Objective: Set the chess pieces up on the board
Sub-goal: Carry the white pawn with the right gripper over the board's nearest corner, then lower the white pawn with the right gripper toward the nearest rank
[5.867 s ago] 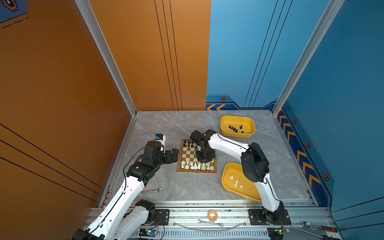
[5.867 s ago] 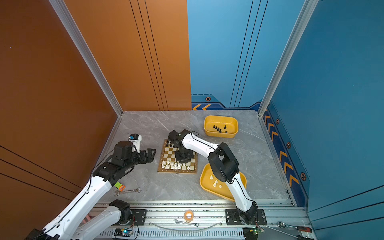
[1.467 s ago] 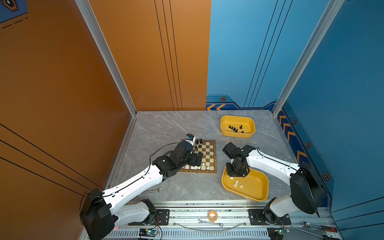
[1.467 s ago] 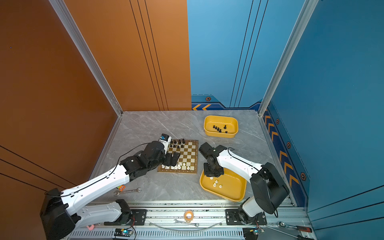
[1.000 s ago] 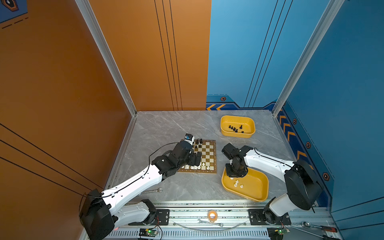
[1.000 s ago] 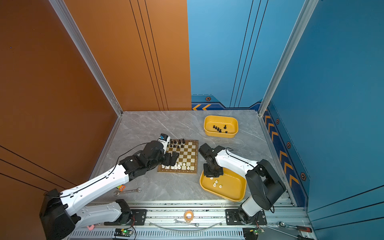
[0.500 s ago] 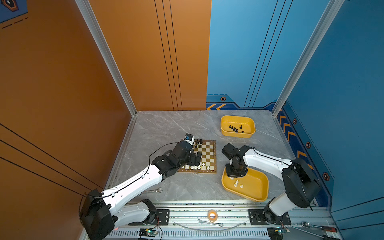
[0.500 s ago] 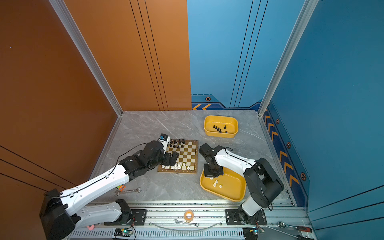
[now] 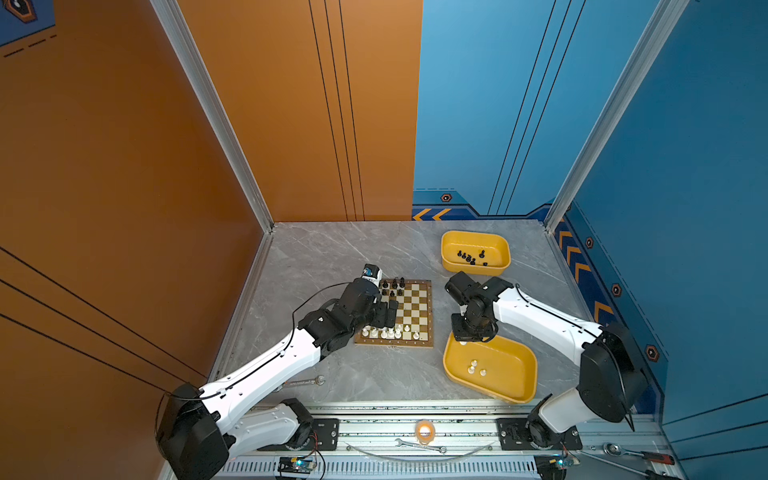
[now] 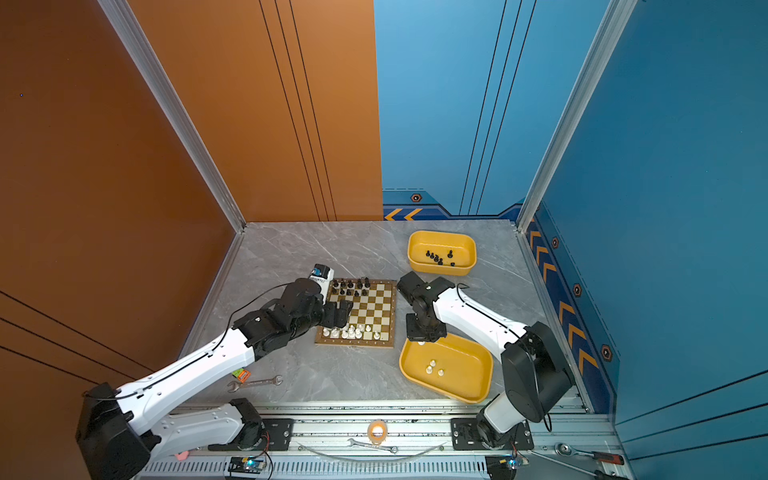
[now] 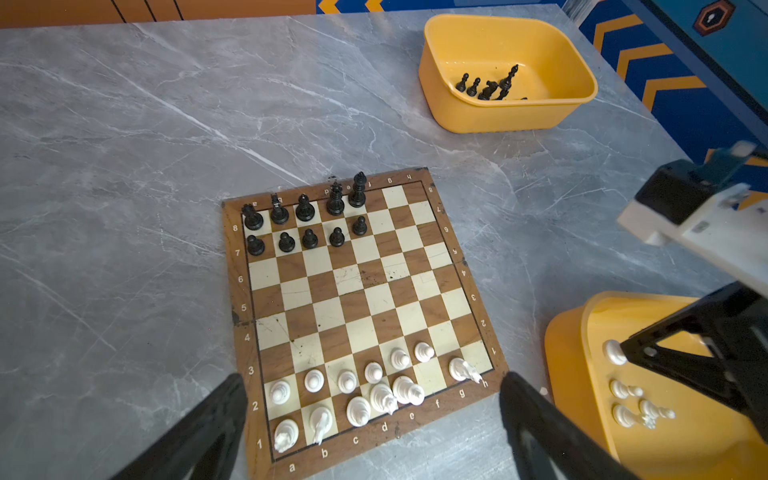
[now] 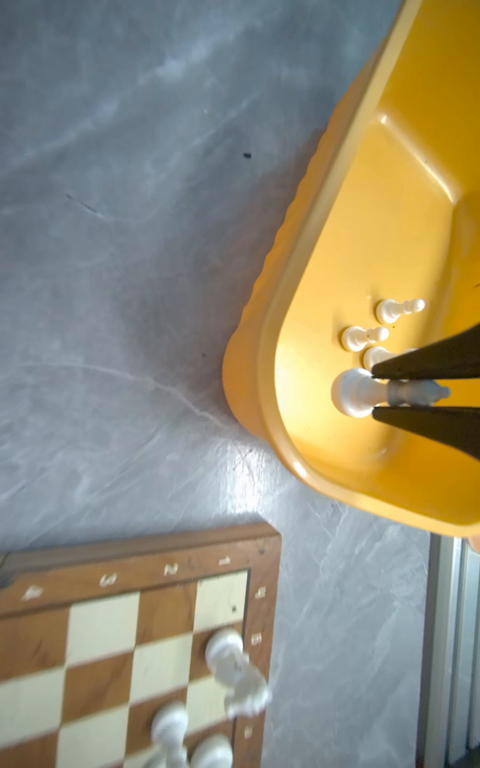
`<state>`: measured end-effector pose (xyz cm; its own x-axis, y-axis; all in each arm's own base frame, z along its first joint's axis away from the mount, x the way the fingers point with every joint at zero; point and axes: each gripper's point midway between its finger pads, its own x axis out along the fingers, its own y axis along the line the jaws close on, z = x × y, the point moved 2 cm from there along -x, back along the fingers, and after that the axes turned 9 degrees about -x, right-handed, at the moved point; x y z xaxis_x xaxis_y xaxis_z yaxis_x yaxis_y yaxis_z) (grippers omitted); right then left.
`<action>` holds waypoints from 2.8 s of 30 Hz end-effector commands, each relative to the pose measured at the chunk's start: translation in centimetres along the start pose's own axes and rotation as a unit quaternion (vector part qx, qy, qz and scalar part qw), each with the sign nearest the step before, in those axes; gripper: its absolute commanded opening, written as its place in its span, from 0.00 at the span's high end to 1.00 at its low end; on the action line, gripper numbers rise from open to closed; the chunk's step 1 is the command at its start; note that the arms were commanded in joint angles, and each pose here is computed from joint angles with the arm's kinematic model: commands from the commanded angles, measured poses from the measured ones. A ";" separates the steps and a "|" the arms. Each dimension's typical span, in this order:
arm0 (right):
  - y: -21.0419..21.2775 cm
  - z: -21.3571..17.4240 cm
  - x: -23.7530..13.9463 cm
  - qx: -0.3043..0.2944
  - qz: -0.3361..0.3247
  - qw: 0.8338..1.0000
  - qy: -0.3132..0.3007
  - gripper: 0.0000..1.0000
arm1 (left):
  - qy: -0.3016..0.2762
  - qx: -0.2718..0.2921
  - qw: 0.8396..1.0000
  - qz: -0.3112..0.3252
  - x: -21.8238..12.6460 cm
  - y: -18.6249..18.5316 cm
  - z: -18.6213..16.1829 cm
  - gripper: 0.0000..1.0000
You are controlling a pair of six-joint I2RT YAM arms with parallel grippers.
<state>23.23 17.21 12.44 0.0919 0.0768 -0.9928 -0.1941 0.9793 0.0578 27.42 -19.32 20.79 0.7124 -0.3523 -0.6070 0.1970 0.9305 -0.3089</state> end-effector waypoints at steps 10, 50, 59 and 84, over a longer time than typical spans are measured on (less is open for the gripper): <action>3.1 4.2 -3.0 -0.049 -0.011 0.999 -0.009 0.93 | -0.015 -0.023 0.999 0.016 -1.2 3.2 -0.6 0.04; 13.4 4.7 1.7 -0.150 0.013 0.988 0.046 0.93 | -0.016 -0.071 0.997 0.033 -4.4 7.7 -2.1 0.04; 14.3 4.0 3.2 -0.162 0.007 0.985 0.060 0.93 | -0.013 -0.071 0.997 0.031 -4.4 7.7 -2.2 0.04; 14.5 4.6 6.5 -0.155 0.006 0.985 0.077 0.93 | -0.009 -0.071 0.997 0.033 -4.7 8.0 -2.0 0.04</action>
<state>25.06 32.46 8.00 -0.0492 0.0275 -0.9984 -0.4817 0.8750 0.0478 24.60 -10.60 19.85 0.7435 -0.2816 -0.6066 0.0454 0.9262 -0.3743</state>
